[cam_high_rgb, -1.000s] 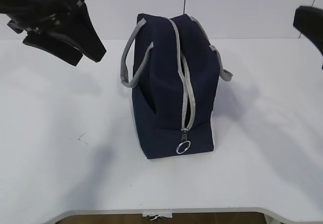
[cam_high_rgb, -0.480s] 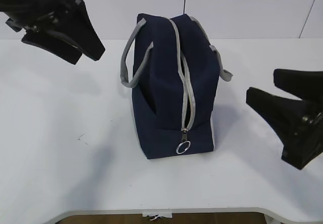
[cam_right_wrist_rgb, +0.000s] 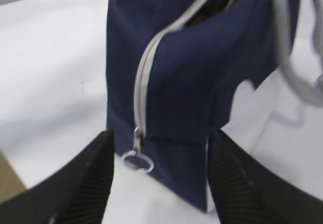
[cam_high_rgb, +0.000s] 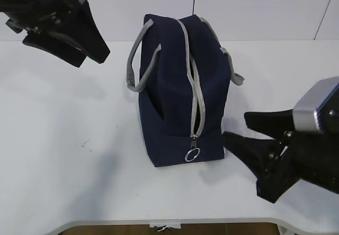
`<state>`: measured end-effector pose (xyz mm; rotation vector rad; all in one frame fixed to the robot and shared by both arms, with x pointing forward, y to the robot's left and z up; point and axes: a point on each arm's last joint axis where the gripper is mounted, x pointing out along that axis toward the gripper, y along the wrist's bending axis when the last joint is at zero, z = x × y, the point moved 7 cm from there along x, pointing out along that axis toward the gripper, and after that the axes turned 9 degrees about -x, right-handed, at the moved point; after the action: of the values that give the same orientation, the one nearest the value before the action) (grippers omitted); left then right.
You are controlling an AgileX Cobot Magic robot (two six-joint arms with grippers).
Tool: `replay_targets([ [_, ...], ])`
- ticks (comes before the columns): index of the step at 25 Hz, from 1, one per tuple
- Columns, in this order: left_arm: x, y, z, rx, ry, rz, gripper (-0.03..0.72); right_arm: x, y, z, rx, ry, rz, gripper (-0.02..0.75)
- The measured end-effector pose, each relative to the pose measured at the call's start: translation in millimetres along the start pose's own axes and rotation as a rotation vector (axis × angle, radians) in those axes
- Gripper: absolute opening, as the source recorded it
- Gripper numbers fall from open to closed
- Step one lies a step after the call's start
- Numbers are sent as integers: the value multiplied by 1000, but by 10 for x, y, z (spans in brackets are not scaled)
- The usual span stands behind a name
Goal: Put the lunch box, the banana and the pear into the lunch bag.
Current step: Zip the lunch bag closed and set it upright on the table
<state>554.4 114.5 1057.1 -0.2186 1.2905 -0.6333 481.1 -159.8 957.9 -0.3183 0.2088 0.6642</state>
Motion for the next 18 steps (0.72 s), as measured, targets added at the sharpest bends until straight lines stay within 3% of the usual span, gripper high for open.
replay_targets([
  [6,0,0,0,0,0,0,445,179,167,-244,33,55,104,454],
  [18,0,0,0,0,0,0,444,400,319,-519,113,71,183,454],
])
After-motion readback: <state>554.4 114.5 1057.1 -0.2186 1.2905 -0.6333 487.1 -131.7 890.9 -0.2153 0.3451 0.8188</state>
